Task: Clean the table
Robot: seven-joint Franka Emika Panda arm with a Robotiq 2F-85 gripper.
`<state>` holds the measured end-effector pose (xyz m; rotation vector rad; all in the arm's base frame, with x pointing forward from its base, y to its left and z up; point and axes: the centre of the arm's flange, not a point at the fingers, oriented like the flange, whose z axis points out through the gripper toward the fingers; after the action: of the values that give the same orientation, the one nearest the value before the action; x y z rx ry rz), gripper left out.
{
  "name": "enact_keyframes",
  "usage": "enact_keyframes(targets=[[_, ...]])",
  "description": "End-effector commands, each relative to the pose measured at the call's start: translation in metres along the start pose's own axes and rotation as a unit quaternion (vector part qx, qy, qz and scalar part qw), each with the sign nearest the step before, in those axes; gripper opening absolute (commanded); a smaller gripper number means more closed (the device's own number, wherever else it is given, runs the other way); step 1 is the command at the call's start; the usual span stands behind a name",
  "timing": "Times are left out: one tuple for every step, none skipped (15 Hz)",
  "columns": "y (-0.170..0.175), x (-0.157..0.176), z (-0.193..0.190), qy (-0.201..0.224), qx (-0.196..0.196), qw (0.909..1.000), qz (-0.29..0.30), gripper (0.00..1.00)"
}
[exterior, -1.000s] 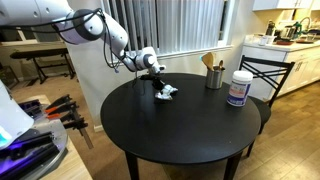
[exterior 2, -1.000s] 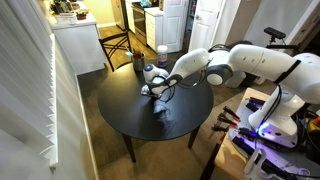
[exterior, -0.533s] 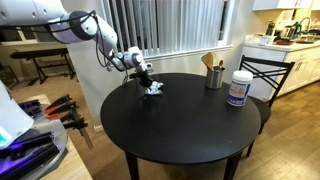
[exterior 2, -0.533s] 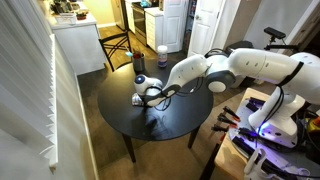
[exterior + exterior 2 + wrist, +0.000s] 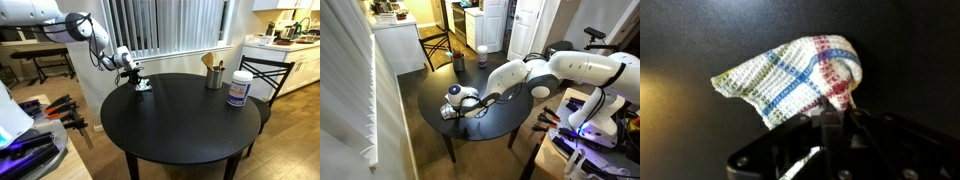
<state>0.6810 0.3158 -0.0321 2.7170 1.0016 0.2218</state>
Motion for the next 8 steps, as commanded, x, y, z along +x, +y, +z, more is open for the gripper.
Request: enact_keyframes(targets=[[-0.007,-0.013,0.017,-0.006,0.012,0.9981,-0.06,0.02],[0.005,-0.014,0.022,-0.013,0.009,0.9985,-0.053,0.02],[0.019,-0.016,0.028,-0.02,0.004,0.999,-0.041,0.02],[0.036,-0.02,0.035,-0.027,-0.002,0.9994,-0.024,0.02],[0.058,-0.028,0.042,-0.038,-0.01,0.9992,-0.002,0.02],[0.078,-0.038,0.047,-0.05,-0.017,0.9985,0.014,0.02],[0.101,-0.051,0.052,-0.067,-0.027,0.9968,0.036,0.02],[0.123,-0.064,0.058,-0.083,-0.035,0.9944,0.056,0.02]])
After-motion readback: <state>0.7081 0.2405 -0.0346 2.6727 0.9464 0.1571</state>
